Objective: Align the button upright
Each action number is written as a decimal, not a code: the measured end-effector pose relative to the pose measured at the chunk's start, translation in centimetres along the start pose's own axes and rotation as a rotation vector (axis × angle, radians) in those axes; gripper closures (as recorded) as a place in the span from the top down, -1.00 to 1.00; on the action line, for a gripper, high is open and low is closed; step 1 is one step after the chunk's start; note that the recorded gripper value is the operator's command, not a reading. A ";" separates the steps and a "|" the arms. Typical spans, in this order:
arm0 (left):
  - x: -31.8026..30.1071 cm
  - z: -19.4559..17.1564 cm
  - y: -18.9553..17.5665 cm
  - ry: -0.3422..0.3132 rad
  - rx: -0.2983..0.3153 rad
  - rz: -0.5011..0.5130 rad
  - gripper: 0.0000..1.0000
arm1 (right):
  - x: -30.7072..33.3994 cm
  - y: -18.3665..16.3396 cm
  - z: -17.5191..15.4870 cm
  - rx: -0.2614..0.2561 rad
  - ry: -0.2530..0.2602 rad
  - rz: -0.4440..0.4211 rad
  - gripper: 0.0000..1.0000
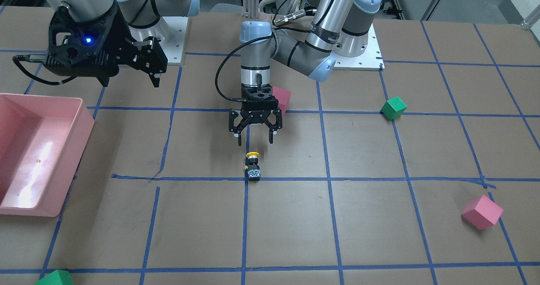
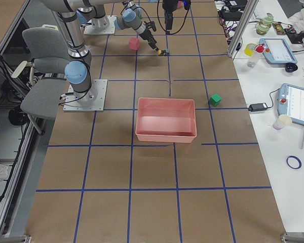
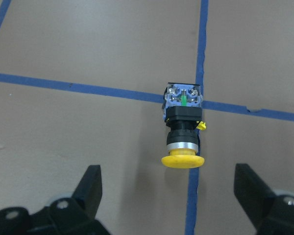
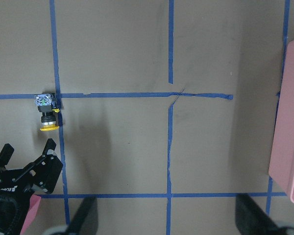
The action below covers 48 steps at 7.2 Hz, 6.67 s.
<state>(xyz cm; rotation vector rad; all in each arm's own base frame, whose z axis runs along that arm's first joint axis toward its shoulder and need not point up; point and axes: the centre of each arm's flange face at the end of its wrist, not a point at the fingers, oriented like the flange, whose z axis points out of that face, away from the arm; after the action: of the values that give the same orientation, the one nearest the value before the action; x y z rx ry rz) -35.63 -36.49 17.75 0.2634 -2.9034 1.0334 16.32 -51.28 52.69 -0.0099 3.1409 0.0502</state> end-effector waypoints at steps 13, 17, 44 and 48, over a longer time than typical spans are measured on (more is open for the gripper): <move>-0.2 4.2 2.9 0.022 0.135 0.088 -1.00 | 0.1 -0.4 -0.2 0.031 0.000 -0.001 0.99; 2.3 4.0 -3.4 0.017 0.120 0.170 -0.96 | 0.1 -0.4 -0.2 0.032 0.000 -0.001 0.99; -8.3 -1.1 -25.5 0.051 -0.988 -0.683 1.00 | 0.3 -0.3 -0.1 0.029 0.019 -0.031 0.99; -11.9 -13.6 -27.0 0.045 -0.785 -0.017 1.00 | 0.3 -0.3 -0.1 0.030 0.019 -0.031 0.99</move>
<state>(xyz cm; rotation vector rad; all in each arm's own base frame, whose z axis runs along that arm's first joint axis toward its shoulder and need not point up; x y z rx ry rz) -19.32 -46.78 43.94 0.2093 -2.9737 -0.1466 16.05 -51.61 52.76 -0.0594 3.1594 0.0027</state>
